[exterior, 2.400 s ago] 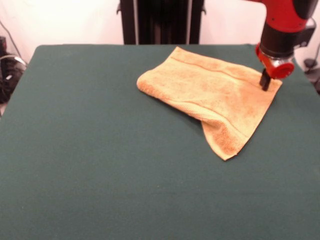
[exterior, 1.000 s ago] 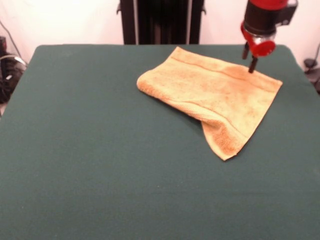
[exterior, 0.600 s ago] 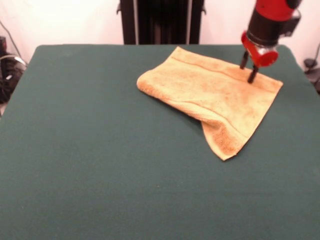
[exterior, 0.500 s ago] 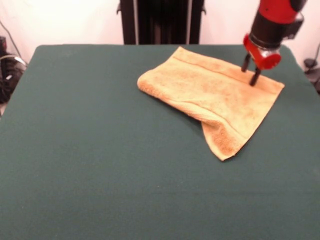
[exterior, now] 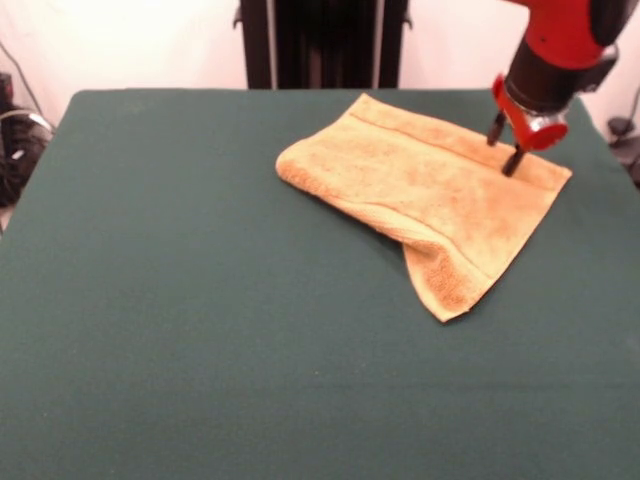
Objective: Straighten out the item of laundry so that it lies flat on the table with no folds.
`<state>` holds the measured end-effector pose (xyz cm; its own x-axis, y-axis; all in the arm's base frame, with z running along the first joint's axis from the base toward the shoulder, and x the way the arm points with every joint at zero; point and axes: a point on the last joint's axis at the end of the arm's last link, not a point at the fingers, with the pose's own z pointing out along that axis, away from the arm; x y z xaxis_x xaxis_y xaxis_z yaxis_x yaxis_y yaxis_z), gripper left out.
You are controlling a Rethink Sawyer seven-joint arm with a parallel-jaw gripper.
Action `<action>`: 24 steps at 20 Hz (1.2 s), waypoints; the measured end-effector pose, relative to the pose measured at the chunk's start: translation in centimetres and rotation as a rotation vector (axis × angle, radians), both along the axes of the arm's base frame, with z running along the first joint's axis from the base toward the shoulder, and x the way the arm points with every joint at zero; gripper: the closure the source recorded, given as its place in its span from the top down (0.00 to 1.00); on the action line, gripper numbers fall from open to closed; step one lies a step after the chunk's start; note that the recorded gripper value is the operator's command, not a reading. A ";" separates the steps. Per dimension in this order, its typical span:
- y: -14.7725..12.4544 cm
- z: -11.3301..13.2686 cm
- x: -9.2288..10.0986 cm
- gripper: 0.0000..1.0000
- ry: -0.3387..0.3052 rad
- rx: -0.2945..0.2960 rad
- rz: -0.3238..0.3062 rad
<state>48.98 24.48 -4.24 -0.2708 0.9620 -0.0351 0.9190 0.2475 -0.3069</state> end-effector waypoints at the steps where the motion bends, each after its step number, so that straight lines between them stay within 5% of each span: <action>1: 0.0 0.0 0.1 1.00 0.006 0.001 -0.001; 5: 0.0 -0.1 0.6 1.00 0.036 -0.004 0.002; 6: 0.3 -0.3 1.2 0.00 0.036 -0.010 0.013; 22: 0.7 -0.8 2.6 0.00 0.058 -0.010 0.014; 23: 0.8 -0.8 2.6 1.00 0.067 -0.020 0.024; 24: 0.9 -0.8 2.5 1.00 0.069 -0.021 0.024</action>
<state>51.53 25.34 -5.04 -0.2961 0.9545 -0.0356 0.8895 0.2620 -0.3745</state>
